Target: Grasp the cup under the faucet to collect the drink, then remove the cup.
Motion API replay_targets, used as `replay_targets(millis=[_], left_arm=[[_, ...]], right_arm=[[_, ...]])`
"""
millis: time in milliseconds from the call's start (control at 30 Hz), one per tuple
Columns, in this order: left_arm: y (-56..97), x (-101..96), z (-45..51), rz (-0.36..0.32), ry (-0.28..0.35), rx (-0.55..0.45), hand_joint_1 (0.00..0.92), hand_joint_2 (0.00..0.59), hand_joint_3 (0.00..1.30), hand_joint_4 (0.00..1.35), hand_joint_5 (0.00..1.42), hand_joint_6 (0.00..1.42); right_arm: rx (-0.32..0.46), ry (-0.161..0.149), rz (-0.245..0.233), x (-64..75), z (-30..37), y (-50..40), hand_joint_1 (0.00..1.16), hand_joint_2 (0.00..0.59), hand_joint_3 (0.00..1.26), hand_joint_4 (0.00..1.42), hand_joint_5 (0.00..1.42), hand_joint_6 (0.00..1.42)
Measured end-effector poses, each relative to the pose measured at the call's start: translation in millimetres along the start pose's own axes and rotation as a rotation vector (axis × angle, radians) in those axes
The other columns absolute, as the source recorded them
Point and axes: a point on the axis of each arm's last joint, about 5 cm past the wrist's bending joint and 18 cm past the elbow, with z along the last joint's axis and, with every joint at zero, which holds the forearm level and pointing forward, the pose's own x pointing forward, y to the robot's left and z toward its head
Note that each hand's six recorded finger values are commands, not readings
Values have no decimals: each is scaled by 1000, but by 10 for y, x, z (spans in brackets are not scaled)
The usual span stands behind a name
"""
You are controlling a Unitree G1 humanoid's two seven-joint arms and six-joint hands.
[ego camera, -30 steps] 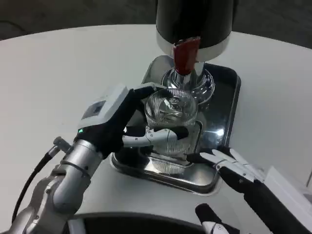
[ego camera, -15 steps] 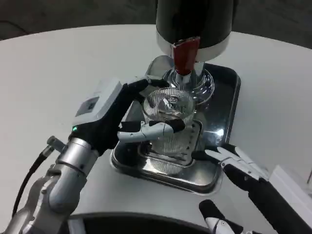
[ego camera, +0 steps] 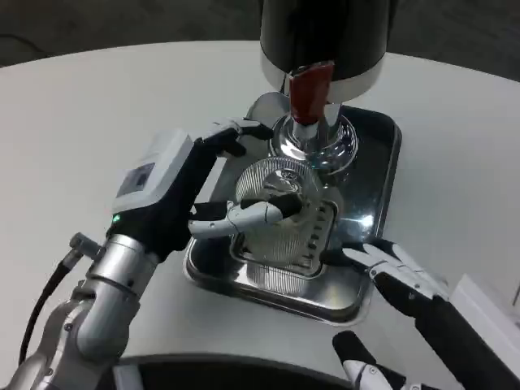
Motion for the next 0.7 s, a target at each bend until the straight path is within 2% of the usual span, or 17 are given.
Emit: replay_targets(millis=[133, 367, 433, 700], left_arm=[[0, 0, 0, 0, 0, 0, 291, 18, 359, 198, 362, 332], [1, 0, 9, 1, -19, -8, 196, 0, 275, 175, 321, 317], [1, 0, 12, 0, -24, -10, 198, 0, 258, 165, 314, 317], [26, -10, -1, -21, -32, 2, 270, 0, 2, 57, 251, 265]], right_arm=[[1, 0, -3, 0, 0, 1, 523, 504, 191, 84, 2, 0], [1, 0, -5, 0, 0, 1, 525, 504, 193, 84, 7, 0], [1, 0, -6, 0, 0, 0, 525, 504, 193, 84, 9, 0], [2, -2, -12, 3, 1, 0, 520, 511, 196, 89, 13, 0]])
